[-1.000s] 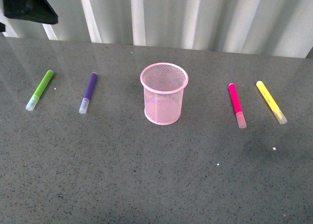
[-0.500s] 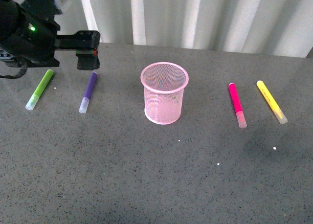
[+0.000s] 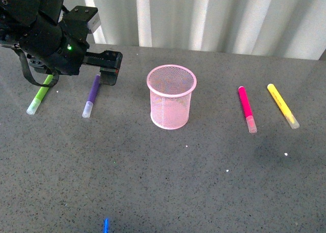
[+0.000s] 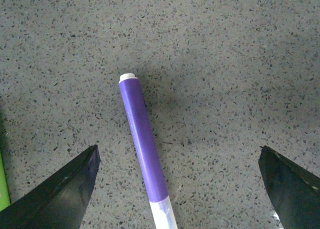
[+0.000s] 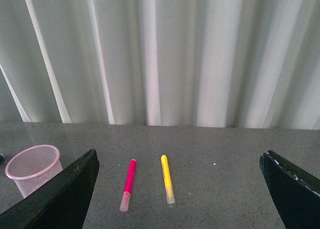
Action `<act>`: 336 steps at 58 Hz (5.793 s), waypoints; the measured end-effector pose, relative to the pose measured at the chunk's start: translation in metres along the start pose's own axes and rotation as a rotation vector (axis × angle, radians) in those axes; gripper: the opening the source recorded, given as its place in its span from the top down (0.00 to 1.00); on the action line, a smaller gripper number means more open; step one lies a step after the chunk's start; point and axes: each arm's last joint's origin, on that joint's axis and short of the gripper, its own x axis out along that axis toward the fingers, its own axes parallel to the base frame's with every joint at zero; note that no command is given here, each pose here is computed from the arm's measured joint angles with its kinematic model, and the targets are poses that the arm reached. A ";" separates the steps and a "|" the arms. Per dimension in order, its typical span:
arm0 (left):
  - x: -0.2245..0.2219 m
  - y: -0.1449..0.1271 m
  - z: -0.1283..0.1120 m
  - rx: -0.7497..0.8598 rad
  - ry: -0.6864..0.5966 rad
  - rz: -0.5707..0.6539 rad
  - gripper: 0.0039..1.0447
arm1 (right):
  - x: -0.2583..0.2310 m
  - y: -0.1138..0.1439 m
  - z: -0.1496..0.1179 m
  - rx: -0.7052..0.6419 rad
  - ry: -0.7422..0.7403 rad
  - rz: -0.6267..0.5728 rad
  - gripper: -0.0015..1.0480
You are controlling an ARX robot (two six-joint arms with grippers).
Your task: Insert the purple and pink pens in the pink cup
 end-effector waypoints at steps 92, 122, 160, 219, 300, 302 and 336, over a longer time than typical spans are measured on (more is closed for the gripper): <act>0.058 0.002 0.002 -0.058 0.130 0.182 0.88 | 0.000 0.000 0.000 0.000 0.000 0.000 0.07; -0.031 -0.010 0.023 -0.262 -0.370 0.189 0.88 | 0.000 0.000 0.000 0.000 0.000 0.000 0.07; -0.079 -0.163 -0.017 -0.214 -1.051 0.001 0.88 | 0.000 0.000 0.000 0.000 0.000 0.000 0.07; -0.021 -0.154 -0.050 -0.177 -0.844 0.043 0.73 | 0.000 0.000 0.000 0.000 0.000 0.000 0.07; -0.215 -0.015 -0.153 -0.153 -0.852 0.222 0.97 | 0.000 0.000 0.000 0.000 0.000 -0.001 0.07; -0.217 -0.013 -0.156 -0.153 -0.850 0.223 0.97 | 0.000 0.000 0.000 0.000 0.000 -0.001 0.07; -0.254 0.003 -0.189 -0.154 -0.874 0.226 0.97 | 0.000 0.000 0.000 0.000 0.000 -0.001 0.07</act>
